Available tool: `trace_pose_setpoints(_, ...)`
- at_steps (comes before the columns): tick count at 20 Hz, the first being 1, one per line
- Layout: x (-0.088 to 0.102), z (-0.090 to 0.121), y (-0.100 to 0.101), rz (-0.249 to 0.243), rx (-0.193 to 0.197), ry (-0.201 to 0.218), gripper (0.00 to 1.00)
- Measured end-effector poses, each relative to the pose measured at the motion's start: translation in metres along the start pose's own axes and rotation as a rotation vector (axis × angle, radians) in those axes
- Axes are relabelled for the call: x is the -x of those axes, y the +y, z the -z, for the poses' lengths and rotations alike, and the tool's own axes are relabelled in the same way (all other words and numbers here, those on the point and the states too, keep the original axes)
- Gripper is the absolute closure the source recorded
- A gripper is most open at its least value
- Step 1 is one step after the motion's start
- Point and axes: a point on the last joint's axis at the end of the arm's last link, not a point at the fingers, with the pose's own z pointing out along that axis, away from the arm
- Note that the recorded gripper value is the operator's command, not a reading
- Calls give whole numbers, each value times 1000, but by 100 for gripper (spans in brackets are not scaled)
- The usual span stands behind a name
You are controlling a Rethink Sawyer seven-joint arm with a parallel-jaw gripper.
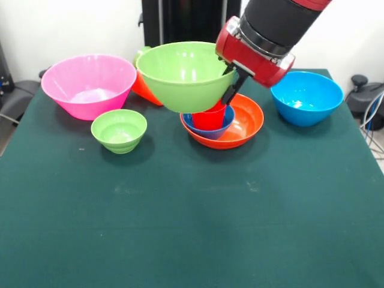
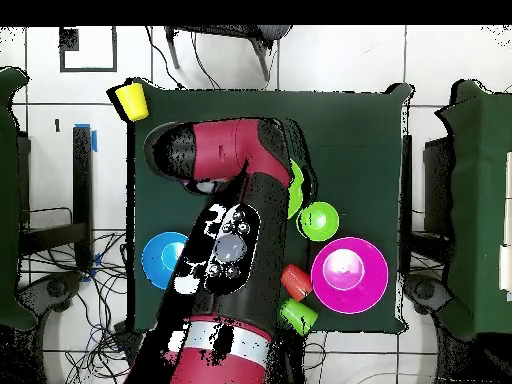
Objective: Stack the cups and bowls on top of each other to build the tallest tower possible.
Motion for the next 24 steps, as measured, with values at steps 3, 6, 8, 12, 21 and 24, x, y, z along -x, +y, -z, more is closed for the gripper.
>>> trace_pose_setpoints(3, -9, -5, -3, 0, 2, 8, 100)
trace_pose_setpoints(6, -21, -11, -7, 0, 4, 16, 100)
trace_pose_setpoints(8, -32, -13, -11, 3, 2, 22, 100)
trace_pose_setpoints(12, -48, -14, -11, 14, -10, 32, 100)
trace_pose_setpoints(21, -68, -30, 5, 45, -39, 6, 100)
trace_pose_setpoints(24, -73, -42, 9, 49, -38, -14, 100)
